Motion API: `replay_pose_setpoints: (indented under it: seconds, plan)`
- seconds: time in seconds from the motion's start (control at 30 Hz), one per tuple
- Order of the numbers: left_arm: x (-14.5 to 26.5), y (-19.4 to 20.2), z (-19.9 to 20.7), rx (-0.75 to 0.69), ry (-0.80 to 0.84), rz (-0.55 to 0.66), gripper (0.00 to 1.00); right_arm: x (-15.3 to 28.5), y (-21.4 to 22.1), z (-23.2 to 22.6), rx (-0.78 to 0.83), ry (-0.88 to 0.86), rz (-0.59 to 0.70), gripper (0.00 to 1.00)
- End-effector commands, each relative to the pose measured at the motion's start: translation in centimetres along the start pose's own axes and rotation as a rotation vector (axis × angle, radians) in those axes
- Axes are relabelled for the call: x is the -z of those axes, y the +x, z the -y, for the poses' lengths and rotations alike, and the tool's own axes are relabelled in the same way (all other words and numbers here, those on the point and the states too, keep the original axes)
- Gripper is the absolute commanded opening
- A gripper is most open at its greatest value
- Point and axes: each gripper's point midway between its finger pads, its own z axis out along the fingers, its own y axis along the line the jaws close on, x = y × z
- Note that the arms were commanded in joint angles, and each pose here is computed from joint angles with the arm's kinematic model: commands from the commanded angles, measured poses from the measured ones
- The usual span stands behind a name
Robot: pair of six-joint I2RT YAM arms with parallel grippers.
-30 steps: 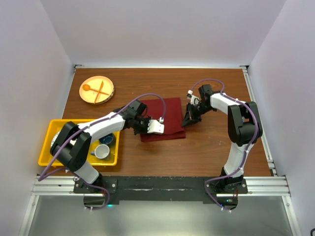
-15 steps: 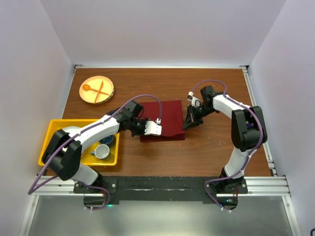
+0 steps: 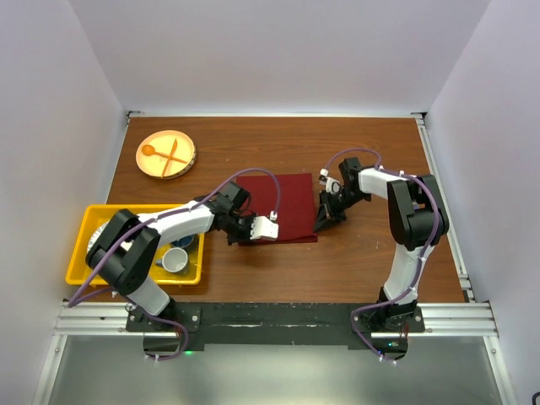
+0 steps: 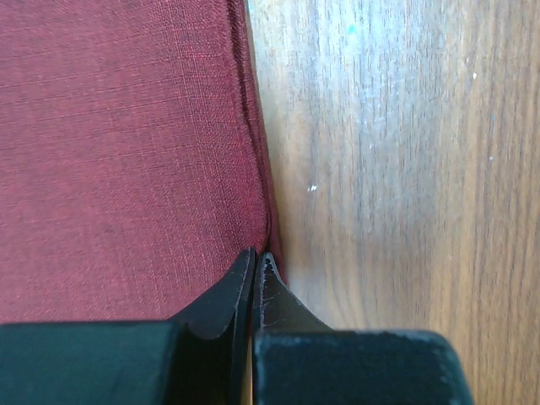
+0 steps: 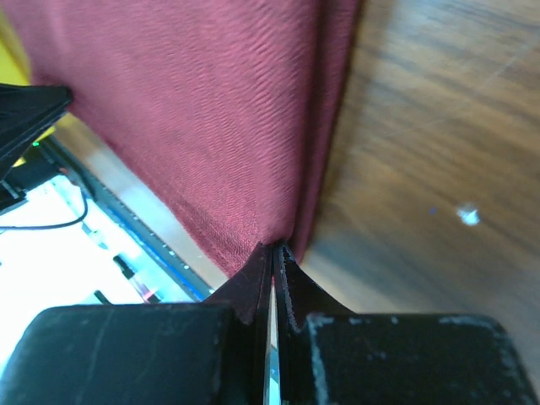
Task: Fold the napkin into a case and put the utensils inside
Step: Fold the square-folded napkin.
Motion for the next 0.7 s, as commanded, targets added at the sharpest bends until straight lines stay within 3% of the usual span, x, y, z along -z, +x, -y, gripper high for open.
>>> replay_pose_setpoints:
  seconds: [0.0, 0.2, 0.53, 0.67]
  plan:
    - [-0.6, 0.0, 0.2, 0.011, 0.002, 0.019, 0.00, -0.6, -0.6, 2.0, 0.042, 0.083, 0.016, 0.00]
    - [-1.0, 0.0, 0.2, 0.018, 0.001, 0.014, 0.00, -0.7, -1.1, 2.8, 0.057, 0.118, 0.014, 0.00]
    - [2.0, -3.0, -0.6, 0.011, -0.039, 0.070, 0.00, 3.4, -0.9, -2.8, 0.111, -0.003, 0.050, 0.00]
    - [2.5, -3.4, -0.5, 0.005, -0.033, 0.078, 0.00, 3.3, -0.1, -2.5, 0.096, 0.003, 0.037, 0.00]
